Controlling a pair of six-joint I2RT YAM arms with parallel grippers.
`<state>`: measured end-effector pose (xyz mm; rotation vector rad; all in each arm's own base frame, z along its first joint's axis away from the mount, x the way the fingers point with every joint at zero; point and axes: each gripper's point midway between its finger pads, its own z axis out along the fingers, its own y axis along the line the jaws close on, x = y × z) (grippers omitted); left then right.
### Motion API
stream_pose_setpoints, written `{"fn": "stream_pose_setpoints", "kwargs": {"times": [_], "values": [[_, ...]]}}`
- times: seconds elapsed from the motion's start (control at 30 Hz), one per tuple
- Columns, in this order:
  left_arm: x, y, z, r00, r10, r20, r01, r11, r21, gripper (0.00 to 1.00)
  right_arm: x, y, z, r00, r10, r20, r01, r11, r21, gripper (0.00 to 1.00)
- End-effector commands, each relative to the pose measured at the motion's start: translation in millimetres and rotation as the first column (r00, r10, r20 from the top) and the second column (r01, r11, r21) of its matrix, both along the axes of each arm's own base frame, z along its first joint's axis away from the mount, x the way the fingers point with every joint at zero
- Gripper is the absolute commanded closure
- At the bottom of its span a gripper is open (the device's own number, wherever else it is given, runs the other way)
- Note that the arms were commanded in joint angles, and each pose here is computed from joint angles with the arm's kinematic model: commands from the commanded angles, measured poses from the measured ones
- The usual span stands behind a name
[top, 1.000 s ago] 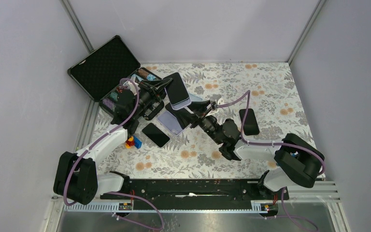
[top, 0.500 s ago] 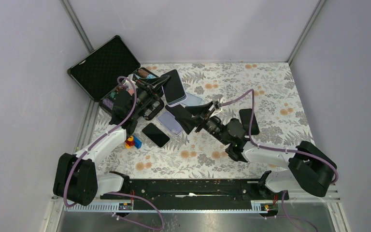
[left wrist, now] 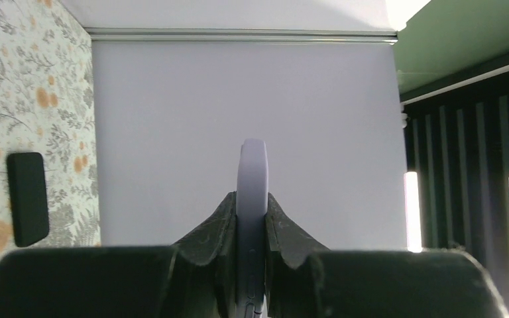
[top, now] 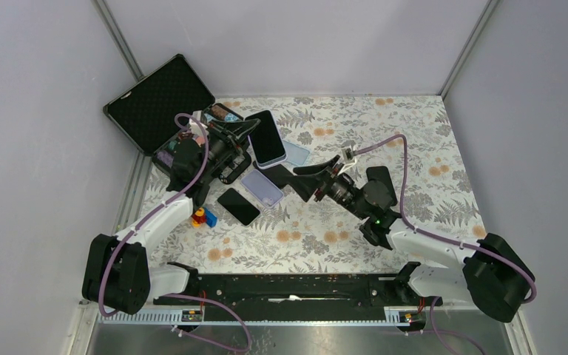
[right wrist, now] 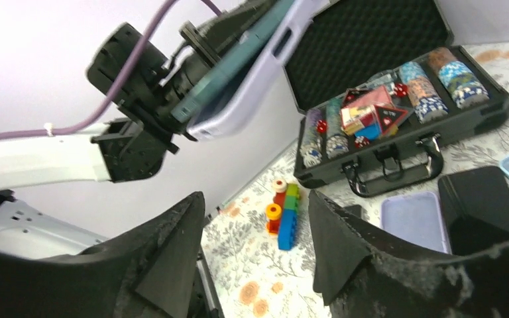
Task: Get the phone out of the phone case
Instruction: Remove the phone case from the phone.
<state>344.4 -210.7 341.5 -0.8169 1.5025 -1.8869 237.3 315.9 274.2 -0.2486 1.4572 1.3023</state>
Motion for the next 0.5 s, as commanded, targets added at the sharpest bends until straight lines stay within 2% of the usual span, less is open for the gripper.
{"fn": "stream_pose_setpoints", "kwargs": {"times": [0.0, 0.1, 0.2, 0.3, 0.4, 0.47], "values": [[-15, 3, 34, 0.979, 0.015, 0.202, -0.027, 0.998, 0.059, 1.00, -15, -3, 46, 0.995, 0.059, 0.086, -0.072, 0.985, 0.158, 0.38], [-18, 3, 38, 0.973, 0.008, 0.232, -0.027, 0.996, 0.080, 1.00, -18, 6, 54, 0.990, 0.110, 0.089, -0.126, 0.972, 0.198, 0.41], [-23, 0, 43, 0.968, -0.016, 0.249, -0.005, 0.997, 0.083, 1.00, -18, 12, 60, 0.986, 0.145, 0.086, -0.163, 0.952, 0.259, 0.29], [-26, -1, 45, 0.965, -0.032, 0.259, 0.012, 0.997, 0.078, 1.00, -11, 17, 59, 0.987, 0.154, 0.045, -0.160, 0.944, 0.289, 0.24], [-29, -1, 48, 0.964, -0.038, 0.264, 0.021, 0.997, 0.069, 1.00, -3, 19, 54, 0.990, 0.138, 0.004, -0.133, 0.944, 0.303, 0.24], [-30, -1, 51, 0.961, -0.042, 0.273, 0.025, 0.998, 0.064, 1.00, 1, 19, 52, 0.992, 0.124, -0.013, -0.114, 0.945, 0.308, 0.28]]}}
